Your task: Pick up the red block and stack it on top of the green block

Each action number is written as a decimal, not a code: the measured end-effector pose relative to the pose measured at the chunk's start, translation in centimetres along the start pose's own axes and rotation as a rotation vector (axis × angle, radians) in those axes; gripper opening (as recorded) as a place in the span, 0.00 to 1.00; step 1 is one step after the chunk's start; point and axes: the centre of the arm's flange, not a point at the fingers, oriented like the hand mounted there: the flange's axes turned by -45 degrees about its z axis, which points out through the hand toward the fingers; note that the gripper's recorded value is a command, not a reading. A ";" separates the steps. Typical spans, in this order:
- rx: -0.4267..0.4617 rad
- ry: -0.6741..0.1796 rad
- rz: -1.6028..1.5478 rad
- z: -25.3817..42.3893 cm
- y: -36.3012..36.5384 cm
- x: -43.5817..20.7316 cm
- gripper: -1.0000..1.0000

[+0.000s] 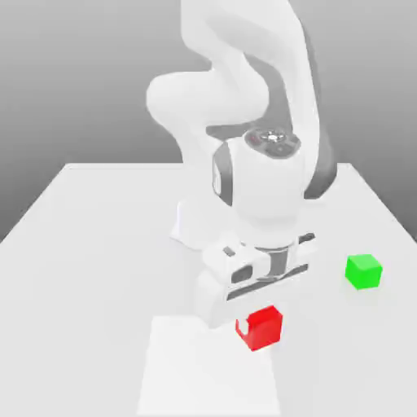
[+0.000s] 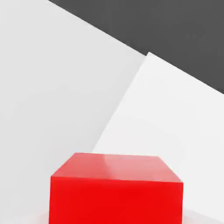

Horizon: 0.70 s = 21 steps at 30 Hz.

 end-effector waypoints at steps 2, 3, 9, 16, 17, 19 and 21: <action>0.003 0.001 -0.002 -0.5 -3.5 0.4 0.00; 0.005 0.001 0.001 -0.7 -5.1 0.5 0.00; 0.009 -0.001 0.026 -1.9 -14.8 -0.6 0.00; 0.004 -0.002 0.078 -3.0 -24.1 -4.4 0.00; 0.002 -0.002 0.082 -3.1 -25.4 -5.2 0.00; -0.004 0.000 0.089 -3.3 -27.7 -6.6 0.00; -0.026 0.004 0.093 -2.8 -28.2 -7.0 0.00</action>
